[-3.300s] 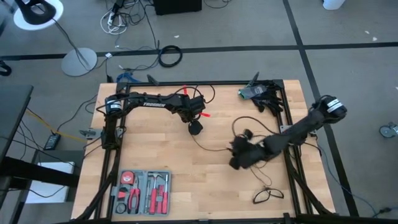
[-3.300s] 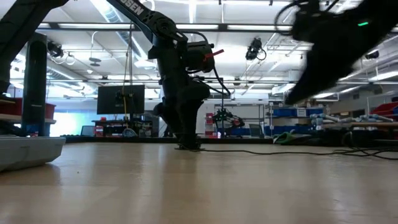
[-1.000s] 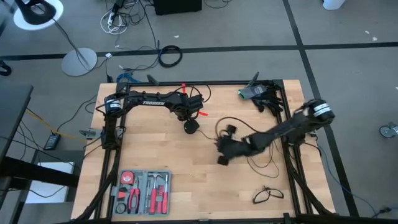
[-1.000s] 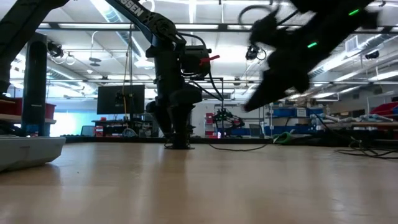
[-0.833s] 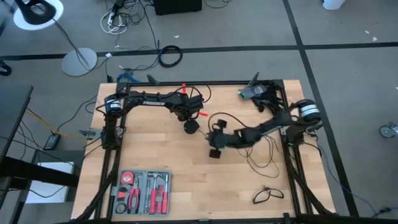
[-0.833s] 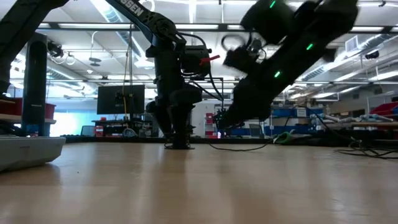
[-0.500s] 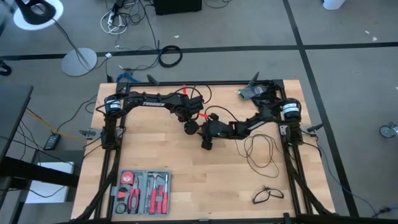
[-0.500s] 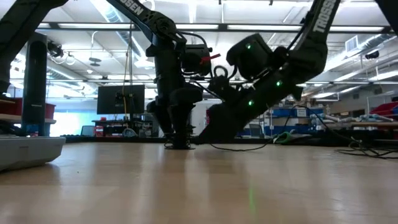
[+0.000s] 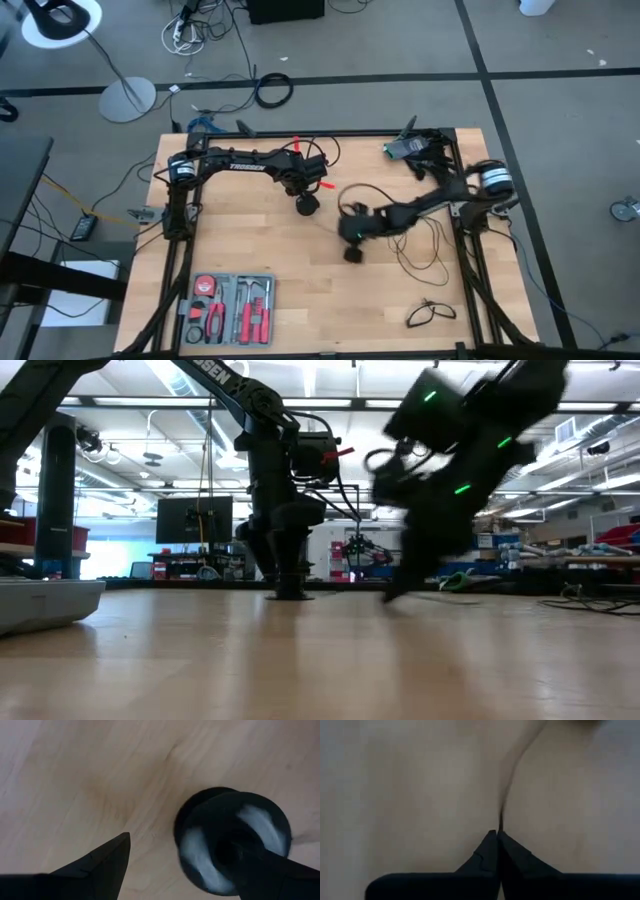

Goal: Coil cords
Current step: Uncoil the black wire from the spool

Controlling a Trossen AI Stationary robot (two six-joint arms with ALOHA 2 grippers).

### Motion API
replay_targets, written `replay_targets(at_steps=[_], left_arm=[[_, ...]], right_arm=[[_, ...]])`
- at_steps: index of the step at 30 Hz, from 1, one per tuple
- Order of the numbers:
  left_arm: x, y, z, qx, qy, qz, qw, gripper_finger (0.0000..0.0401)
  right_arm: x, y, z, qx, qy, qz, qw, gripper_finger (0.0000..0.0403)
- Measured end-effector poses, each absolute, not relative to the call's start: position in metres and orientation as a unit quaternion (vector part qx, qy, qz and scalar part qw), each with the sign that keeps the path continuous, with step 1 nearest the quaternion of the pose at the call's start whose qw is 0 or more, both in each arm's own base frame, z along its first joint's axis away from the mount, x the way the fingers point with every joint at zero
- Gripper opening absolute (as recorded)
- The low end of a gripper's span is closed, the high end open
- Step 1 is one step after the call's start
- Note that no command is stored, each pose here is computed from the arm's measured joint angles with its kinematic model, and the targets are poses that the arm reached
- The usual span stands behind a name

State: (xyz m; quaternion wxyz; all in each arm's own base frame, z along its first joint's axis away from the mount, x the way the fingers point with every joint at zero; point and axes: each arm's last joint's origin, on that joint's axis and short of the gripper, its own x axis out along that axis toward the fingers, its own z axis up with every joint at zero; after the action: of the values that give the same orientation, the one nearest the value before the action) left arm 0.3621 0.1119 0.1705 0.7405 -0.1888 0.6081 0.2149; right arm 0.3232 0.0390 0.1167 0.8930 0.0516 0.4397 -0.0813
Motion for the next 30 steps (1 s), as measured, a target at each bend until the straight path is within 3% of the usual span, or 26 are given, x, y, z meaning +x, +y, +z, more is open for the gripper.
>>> replay_targets(at_steps=[7, 12, 14, 18, 23, 30], left_arm=[[0.361, 0.113, 0.17, -0.187, 0.61, 0.215, 0.74, 0.031], [0.362, 0.113, 0.171, -0.188, 0.609, 0.215, 0.74, 0.031], [0.362, 0.113, 0.171, -0.188, 0.608, 0.216, 0.741, 0.031], [0.362, 0.113, 0.171, -0.192, 0.607, 0.219, 0.74, 0.031], [0.362, 0.113, 0.171, -0.192, 0.607, 0.22, 0.739, 0.031], [0.362, 0.114, 0.17, -0.193, 0.604, 0.221, 0.741, 0.031]], right_arm=[[0.24, 0.091, 0.16, 0.101, 0.621, -0.059, 0.775, 0.0002], [0.174, 0.109, 0.186, 0.142, 0.742, -0.122, 0.644, 0.0002], [0.158, 0.111, 0.193, 0.142, 0.744, -0.175, 0.629, 0.0005], [0.155, 0.117, 0.201, 0.116, 0.657, -0.198, 0.718, 0.0031], [0.181, 0.12, 0.209, 0.073, 0.492, -0.193, 0.846, 0.0085], [0.24, 0.095, 0.2, 0.001, 0.358, -0.21, 0.91, 0.0166]])
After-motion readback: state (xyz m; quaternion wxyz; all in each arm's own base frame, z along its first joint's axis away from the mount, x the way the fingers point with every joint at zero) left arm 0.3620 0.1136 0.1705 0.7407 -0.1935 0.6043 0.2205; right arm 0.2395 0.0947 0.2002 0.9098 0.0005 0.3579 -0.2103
